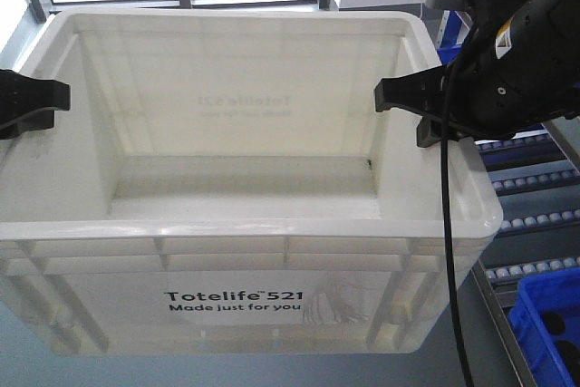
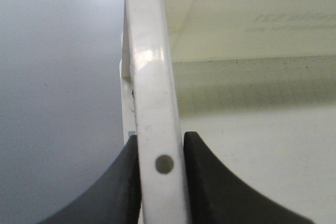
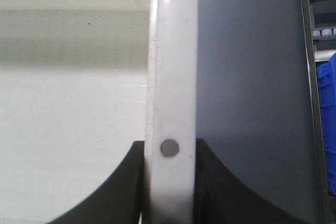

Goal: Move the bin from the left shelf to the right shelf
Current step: 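Keep holding the crate with both grippers while driving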

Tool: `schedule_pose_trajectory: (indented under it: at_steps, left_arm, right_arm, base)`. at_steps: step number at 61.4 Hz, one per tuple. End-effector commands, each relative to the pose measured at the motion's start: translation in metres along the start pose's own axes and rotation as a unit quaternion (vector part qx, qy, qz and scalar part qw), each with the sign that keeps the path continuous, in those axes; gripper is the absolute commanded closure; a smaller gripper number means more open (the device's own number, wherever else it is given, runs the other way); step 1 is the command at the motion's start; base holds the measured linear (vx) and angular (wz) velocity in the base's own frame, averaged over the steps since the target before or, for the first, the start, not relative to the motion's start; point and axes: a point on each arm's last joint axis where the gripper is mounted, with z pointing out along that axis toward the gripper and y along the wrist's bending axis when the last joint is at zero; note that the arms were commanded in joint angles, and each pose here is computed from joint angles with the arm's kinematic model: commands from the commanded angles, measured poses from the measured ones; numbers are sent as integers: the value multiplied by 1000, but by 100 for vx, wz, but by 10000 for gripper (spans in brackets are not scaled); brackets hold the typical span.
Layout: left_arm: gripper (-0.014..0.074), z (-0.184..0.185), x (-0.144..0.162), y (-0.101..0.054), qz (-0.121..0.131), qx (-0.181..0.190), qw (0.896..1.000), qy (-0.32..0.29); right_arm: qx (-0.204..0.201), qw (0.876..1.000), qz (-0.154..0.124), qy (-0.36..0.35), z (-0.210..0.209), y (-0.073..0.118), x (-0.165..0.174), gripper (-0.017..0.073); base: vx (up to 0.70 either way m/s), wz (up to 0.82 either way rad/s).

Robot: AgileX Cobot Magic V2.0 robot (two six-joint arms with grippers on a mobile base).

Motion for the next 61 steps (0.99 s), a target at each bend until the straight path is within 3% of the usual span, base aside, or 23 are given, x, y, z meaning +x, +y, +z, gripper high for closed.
schedule_pose_trajectory:
  at_steps: [1,61]
  left_arm:
    - [555,-24,-17,0,25,-7,995,-93]
    - [555,-24,-17,0,25,-7,995,-93]
  right_arm:
    - [40,995,-10,-88,-26,-16,-13,568]
    - [40,995,-9,-88,-26,-16,-13,568]
  base:
    - [36,3]
    - [34,-3]
